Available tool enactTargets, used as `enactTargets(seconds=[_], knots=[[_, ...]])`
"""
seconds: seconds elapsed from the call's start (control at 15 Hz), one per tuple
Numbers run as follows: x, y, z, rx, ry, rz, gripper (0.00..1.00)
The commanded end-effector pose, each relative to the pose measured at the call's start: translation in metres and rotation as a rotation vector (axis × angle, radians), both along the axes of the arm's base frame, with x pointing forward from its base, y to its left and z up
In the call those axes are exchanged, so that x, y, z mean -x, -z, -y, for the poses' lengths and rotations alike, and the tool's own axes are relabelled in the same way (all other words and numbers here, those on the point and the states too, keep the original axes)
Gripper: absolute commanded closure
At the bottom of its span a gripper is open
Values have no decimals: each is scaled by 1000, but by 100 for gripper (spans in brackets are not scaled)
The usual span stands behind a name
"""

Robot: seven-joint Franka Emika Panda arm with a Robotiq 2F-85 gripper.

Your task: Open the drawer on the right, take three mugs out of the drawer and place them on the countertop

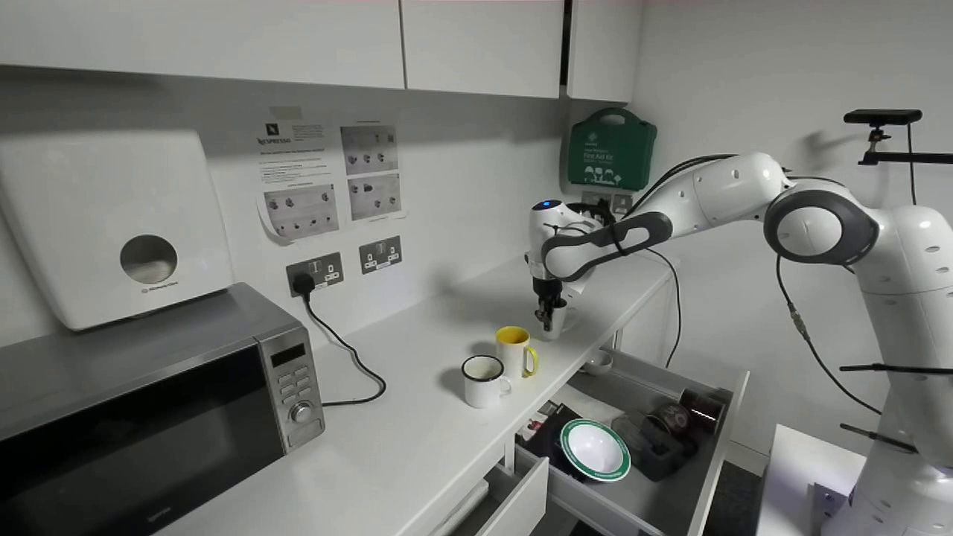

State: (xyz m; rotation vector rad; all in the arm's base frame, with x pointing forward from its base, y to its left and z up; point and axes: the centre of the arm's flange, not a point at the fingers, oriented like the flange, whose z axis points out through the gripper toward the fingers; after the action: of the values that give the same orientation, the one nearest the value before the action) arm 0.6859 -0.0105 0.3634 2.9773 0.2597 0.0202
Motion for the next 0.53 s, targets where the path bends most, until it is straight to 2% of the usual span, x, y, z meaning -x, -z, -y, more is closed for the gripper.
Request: enactTargets(seconds=[0.0,0.47], knots=[[-13,-7,8,-16,-8,-24,98],[-17,3,9,-18,-2,-36,98]])
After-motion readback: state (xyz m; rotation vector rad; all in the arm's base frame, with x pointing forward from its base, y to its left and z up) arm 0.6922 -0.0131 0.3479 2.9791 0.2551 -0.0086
